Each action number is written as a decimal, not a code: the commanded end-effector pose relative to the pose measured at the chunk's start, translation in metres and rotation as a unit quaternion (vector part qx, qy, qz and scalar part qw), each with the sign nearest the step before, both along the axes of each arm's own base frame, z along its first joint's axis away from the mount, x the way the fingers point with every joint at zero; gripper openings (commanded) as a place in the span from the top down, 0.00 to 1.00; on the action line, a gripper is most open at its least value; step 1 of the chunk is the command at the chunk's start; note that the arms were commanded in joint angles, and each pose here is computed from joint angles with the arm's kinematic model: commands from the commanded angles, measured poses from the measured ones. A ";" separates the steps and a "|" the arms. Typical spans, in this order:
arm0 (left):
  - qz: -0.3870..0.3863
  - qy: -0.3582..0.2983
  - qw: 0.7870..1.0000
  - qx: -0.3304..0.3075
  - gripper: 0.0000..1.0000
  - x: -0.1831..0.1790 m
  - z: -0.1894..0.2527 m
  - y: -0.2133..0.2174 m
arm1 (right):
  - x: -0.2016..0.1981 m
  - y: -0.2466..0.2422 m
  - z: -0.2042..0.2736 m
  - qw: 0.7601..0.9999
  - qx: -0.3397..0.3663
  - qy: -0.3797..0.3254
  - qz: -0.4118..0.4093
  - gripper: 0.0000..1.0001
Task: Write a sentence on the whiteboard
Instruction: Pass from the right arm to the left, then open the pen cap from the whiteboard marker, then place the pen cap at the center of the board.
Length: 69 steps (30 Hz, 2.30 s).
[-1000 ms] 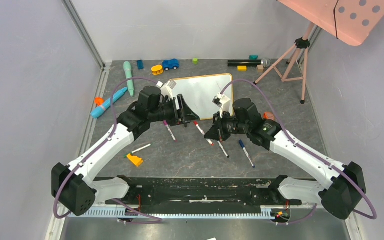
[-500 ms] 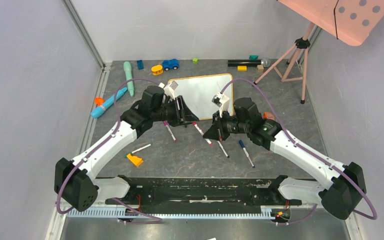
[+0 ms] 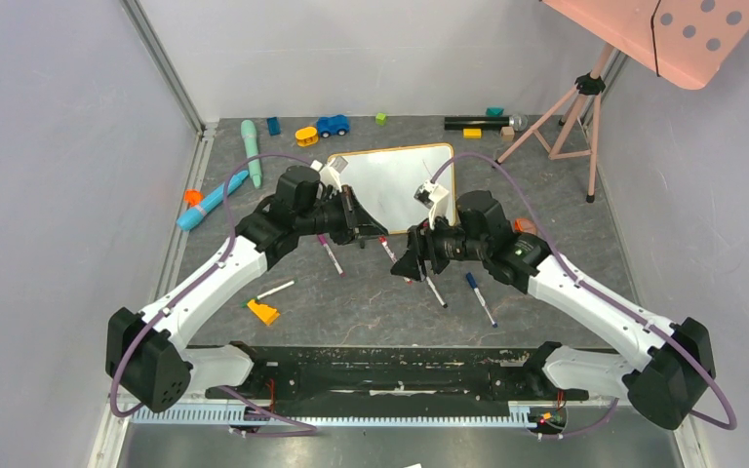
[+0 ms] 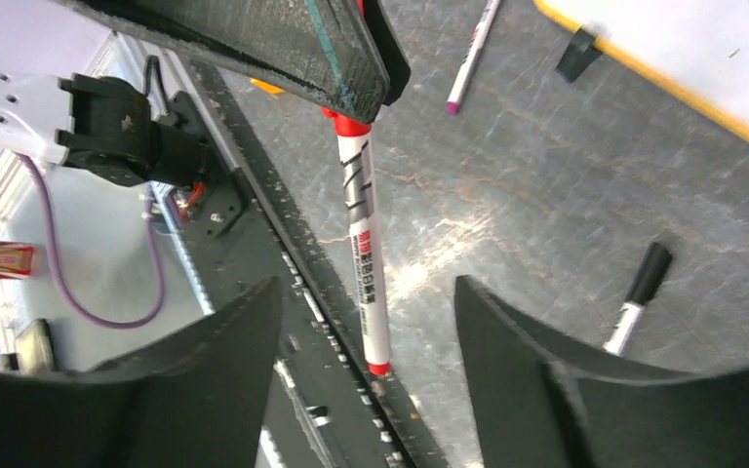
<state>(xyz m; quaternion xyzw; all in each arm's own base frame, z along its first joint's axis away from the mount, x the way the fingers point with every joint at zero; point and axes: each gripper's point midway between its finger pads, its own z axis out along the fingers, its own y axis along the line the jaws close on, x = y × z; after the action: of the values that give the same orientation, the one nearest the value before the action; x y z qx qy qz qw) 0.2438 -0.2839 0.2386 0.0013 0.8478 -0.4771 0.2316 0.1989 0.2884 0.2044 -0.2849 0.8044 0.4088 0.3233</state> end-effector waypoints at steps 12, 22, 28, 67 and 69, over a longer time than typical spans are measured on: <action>0.068 -0.006 0.977 -0.203 0.98 0.031 0.097 -0.020 | 0.022 -0.026 0.124 0.917 0.345 -0.039 -0.198 0.16; 0.060 -0.005 0.970 -0.234 0.98 0.026 0.113 -0.021 | 0.032 -0.036 0.148 0.875 0.421 -0.009 -0.237 0.50; 0.053 -0.005 0.969 -0.241 0.98 0.024 0.117 -0.022 | 0.034 -0.029 0.156 0.874 0.433 -0.004 -0.221 0.63; 0.199 0.014 0.966 -0.166 0.98 0.090 0.061 0.077 | 0.025 -0.069 0.101 0.896 0.348 -0.008 -0.274 1.00; 0.210 0.029 0.968 -0.136 0.98 0.090 0.045 0.081 | 0.028 -0.071 0.098 0.904 0.319 -0.019 -0.283 1.00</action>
<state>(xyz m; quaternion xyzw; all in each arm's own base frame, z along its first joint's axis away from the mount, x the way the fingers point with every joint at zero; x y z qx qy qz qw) 0.3408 -0.2076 0.3010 -0.2352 0.7346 -0.5646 0.2937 0.2204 0.2234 0.3094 0.0766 0.6430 0.5760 0.4990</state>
